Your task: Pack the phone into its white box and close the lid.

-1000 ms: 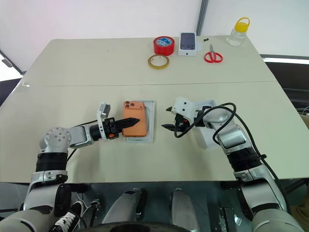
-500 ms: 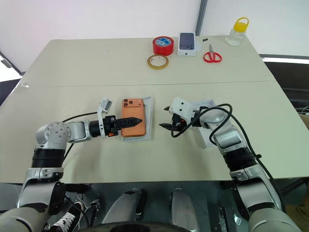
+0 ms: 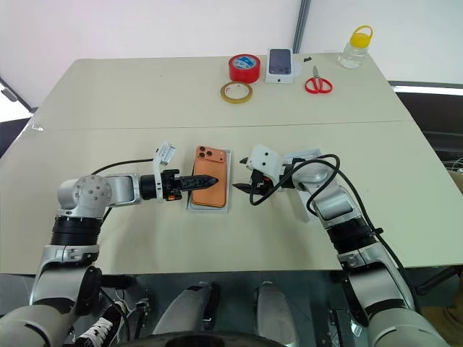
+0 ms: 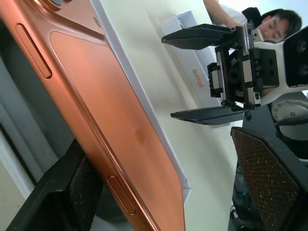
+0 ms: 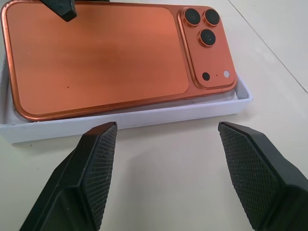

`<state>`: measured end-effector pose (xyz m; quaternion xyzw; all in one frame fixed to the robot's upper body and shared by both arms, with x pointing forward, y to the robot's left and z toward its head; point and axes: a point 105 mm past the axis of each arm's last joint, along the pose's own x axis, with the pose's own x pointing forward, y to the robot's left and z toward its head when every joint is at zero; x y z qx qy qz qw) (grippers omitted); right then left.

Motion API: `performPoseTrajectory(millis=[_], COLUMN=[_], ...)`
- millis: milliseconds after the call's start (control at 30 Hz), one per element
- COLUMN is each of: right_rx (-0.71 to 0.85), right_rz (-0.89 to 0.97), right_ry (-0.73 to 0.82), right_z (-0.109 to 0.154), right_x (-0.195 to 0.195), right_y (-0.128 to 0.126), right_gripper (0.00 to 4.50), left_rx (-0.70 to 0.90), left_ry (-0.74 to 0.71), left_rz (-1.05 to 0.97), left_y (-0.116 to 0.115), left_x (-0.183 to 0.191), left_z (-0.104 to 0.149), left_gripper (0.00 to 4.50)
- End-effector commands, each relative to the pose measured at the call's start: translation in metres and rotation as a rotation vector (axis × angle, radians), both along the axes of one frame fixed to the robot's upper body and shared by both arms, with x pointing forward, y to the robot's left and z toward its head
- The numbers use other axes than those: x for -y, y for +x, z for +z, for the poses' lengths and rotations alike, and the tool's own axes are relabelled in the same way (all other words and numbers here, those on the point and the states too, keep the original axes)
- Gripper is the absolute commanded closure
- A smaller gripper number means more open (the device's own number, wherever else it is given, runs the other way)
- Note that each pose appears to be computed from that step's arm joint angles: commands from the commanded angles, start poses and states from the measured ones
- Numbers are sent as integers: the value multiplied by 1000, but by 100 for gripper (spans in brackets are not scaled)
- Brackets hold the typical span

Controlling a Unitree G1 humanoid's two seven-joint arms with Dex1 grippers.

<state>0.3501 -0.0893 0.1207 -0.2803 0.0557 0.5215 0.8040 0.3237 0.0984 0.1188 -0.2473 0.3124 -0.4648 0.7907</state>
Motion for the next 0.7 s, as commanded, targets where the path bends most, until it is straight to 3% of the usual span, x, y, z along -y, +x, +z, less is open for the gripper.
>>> performPoseTrajectory(millis=[33,233,700], right_rx=[54,57,66], right_rz=[14,21,25], right_ry=[19,32,28], right_z=[13,13,11], right_x=[-6,-12,-13], right_y=[3,4,4], right_gripper=[97,97,97], left_rx=[51,38,41], left_ry=[45,17,108], left_rz=[21,31,71], left_y=[2,6,-8], left_x=[-8,-3,-27], left_z=[15,31,36], left_gripper=[34,34,34])
